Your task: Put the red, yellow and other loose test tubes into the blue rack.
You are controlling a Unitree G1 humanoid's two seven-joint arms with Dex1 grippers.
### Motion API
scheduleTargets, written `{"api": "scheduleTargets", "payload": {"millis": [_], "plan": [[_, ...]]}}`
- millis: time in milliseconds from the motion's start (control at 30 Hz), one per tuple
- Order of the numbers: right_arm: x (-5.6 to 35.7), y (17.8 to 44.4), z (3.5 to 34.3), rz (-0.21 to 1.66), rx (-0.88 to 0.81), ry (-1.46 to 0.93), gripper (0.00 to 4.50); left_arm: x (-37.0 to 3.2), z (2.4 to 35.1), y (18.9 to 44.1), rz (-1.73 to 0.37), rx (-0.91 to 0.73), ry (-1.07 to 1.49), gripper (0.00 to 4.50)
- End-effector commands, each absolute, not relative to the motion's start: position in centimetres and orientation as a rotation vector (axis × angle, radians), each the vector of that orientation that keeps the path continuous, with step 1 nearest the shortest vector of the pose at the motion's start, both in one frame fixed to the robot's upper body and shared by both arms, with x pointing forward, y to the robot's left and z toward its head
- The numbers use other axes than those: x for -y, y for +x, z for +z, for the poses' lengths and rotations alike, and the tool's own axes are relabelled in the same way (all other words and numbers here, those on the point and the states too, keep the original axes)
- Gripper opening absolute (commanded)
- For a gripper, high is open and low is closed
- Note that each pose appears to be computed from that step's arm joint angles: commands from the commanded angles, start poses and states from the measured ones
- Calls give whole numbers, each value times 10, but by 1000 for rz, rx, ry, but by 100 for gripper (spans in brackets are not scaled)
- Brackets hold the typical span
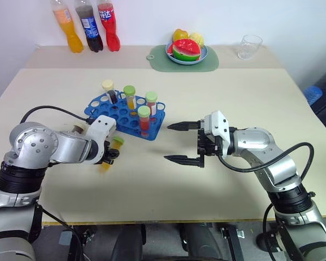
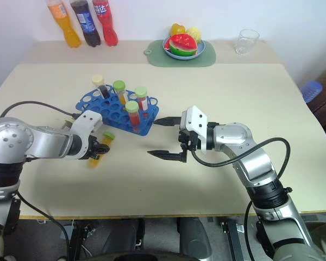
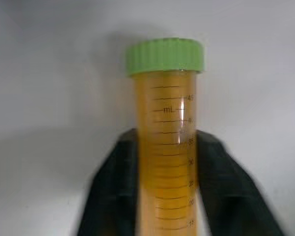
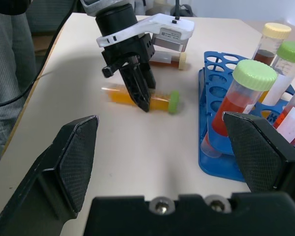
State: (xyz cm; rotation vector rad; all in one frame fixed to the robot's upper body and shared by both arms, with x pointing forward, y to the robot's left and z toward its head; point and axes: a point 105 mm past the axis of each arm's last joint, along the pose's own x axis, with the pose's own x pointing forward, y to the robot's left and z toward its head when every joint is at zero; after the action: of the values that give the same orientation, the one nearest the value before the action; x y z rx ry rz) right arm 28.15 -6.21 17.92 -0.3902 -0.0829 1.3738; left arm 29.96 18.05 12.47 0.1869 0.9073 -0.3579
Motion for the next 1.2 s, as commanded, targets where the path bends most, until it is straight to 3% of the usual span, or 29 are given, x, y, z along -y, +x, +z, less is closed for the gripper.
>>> {"api": "scheduleTargets", "payload": {"millis": [33, 200, 333, 433, 667, 900, 1200], "plan": [[56, 277, 187, 1392, 135, -405, 450, -190, 141, 300, -328, -860, 186, 76], [58, 280, 184, 1376, 119, -395, 450, -199, 164, 285, -370, -765, 177, 76], [65, 284, 173, 1332, 82, -368, 450, -214, 229, 287, -274, -260, 162, 76], [68, 295, 159, 1240, 58, -340, 450, -213, 256, 296, -239, 33, 115, 76], [62, 305, 150, 1162, 68, -291, 450, -169, 264, 334, -118, 468, 41, 76], [62, 307, 155, 1128, 92, -281, 450, -139, 220, 362, -101, 543, 85, 76], [71, 308, 155, 1089, 86, -289, 450, -141, 189, 362, -122, 448, 19, 76]]}}
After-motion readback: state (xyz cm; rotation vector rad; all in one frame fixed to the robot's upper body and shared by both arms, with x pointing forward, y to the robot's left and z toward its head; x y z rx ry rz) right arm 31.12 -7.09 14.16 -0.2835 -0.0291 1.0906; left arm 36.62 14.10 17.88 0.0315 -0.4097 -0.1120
